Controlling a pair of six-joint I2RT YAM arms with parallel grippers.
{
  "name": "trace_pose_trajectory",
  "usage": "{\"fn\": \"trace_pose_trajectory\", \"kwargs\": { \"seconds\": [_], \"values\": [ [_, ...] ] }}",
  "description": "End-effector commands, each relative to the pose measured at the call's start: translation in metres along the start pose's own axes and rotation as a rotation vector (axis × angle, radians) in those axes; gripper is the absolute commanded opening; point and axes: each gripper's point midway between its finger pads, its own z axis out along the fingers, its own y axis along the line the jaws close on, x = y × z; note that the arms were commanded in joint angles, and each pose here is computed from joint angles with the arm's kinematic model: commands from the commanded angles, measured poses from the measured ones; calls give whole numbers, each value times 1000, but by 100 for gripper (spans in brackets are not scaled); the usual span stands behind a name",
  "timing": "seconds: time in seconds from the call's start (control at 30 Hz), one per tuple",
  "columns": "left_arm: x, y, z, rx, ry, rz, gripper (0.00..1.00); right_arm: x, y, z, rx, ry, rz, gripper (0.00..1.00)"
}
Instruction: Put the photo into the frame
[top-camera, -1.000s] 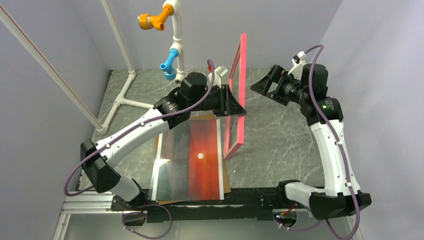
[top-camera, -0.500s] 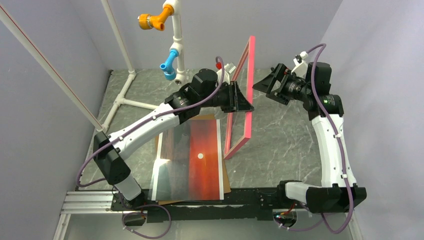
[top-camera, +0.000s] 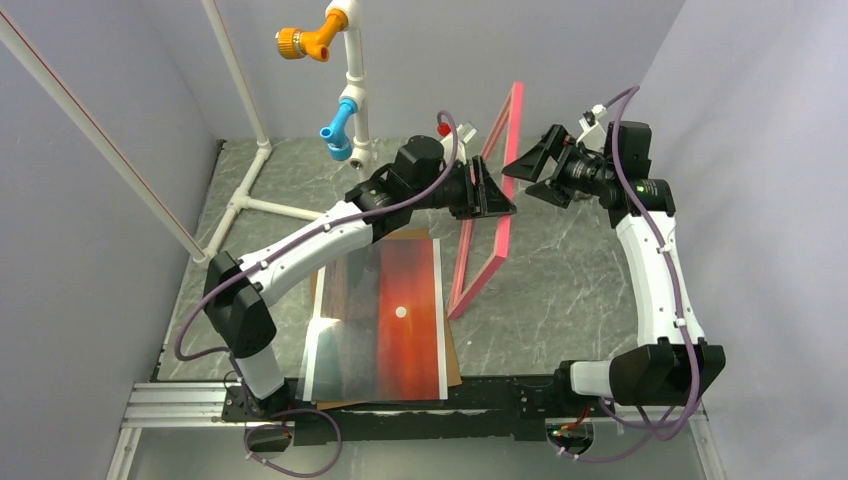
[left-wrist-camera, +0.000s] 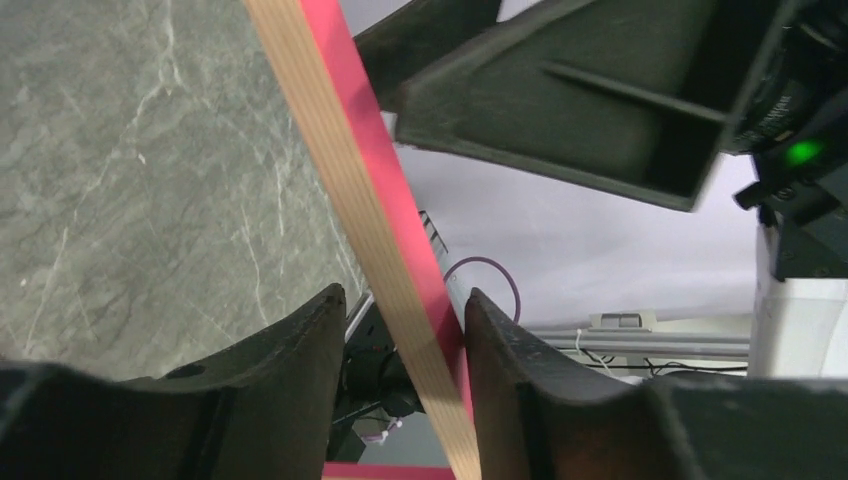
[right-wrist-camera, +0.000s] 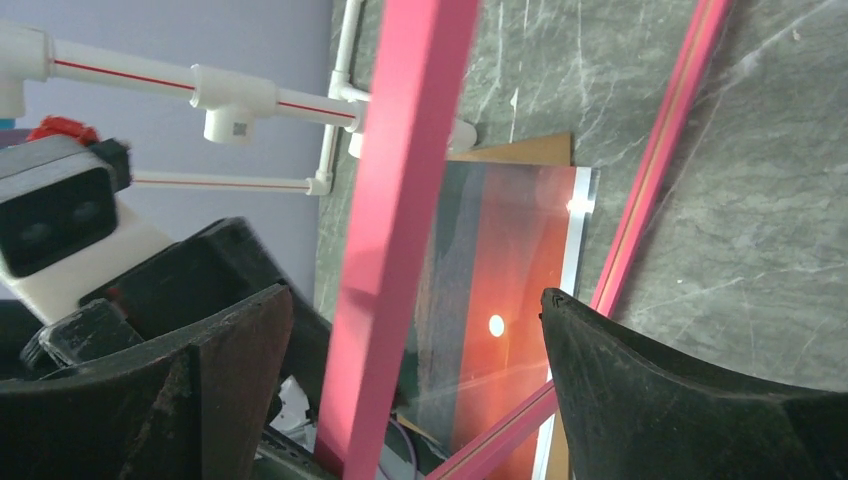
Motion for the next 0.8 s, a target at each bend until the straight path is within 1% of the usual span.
{"fn": "trace_pose_trajectory", "kwargs": {
  "seconds": [0.0, 0.03, 0.1, 0.13, 0.17, 0.23, 0.43, 0.57, 0.77],
  "values": [
    [23, 28, 6, -53, 93, 3, 61, -5, 5, 5, -54, -9, -4, 95],
    [24, 27, 6, -48, 96, 7, 69, -4, 5, 6, -59, -5, 0, 95],
    [26, 26, 5, -41, 103, 14, 78, -4, 3, 7, -62, -5, 5, 95],
    [25, 25, 4, -31, 101, 21, 86, -4, 1, 8, -61, -3, 9, 94],
    [26, 22, 2, -20, 101, 26, 98, -3, 0, 9, -58, -1, 12, 94],
    [26, 20, -1, -7, 95, 34, 99, -3, -3, 10, -52, 3, 16, 94],
    [28, 9, -17, 31, 86, 81, 99, -3, -7, 4, -12, -2, -6, 93],
    [25, -2, -28, 66, 55, 129, 99, -3, -12, 0, 23, 0, -21, 93],
    [26, -14, -26, 121, 64, 146, 99, -1, -10, -1, 8, 7, -15, 91]
  ]
}}
